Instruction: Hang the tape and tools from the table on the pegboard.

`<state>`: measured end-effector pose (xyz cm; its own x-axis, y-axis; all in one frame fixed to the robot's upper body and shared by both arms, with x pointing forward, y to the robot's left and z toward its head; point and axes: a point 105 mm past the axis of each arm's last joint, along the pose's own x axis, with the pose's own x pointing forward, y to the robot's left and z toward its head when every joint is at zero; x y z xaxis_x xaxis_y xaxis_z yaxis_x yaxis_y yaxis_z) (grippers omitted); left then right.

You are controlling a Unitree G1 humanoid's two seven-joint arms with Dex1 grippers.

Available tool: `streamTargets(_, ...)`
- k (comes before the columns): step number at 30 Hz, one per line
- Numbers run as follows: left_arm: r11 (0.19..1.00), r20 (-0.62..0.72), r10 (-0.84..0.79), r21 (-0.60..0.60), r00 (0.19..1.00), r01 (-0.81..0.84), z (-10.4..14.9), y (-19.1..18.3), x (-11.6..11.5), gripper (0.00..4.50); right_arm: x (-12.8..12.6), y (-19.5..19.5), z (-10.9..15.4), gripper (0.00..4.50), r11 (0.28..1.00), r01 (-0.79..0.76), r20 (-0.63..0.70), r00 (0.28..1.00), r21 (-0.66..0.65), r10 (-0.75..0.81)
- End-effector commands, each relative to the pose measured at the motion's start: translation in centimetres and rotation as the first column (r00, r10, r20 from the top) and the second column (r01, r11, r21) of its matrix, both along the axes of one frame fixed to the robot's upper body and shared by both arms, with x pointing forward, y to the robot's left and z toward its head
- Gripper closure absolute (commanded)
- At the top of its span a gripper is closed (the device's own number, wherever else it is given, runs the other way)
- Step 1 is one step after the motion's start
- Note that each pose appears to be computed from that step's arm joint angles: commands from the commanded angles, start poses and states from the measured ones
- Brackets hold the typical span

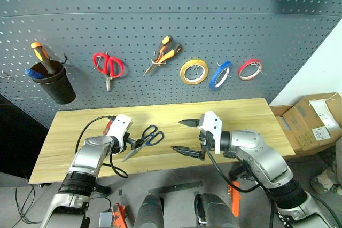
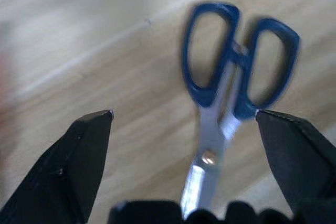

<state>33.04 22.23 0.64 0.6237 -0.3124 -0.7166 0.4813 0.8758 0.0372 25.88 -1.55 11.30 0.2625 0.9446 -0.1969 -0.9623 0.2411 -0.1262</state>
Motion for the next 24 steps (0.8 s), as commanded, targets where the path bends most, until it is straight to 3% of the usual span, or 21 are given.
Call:
streamTargets(1, 0.999, -0.025, -0.049, -0.002, 0.998, 0.049, 0.3, -0.4, 0.3, 0.04, -0.7, 0.4, 0.3, 0.00, 1.000, -0.026, 0.025, 0.999, -0.013, 0.026)
streamTargets(16, 0.988, -0.222, -0.118, 0.070, 0.968, 0.137, -2.4, 0.0, 0.7, 0.04, 0.1, 0.0, 0.1, 0.00, 0.999, 0.021, 0.041, 0.999, -0.044, -0.019)
streamTargets(19, 0.985, -0.220, -0.134, 0.080, 0.966, 0.154, -2.5, 0.0, 1.0, 0.59, 0.0, 0.0, 0.1, 0.00, 0.999, 0.026, 0.041, 0.999, -0.045, -0.024)
streamTargets(24, 0.981, -0.233, -0.162, 0.063, 0.959, 0.181, -2.4, -0.2, 0.8, 2.24, -0.1, 0.0, 0.0, 0.00, 0.999, 0.032, 0.040, 0.999, -0.044, -0.030)
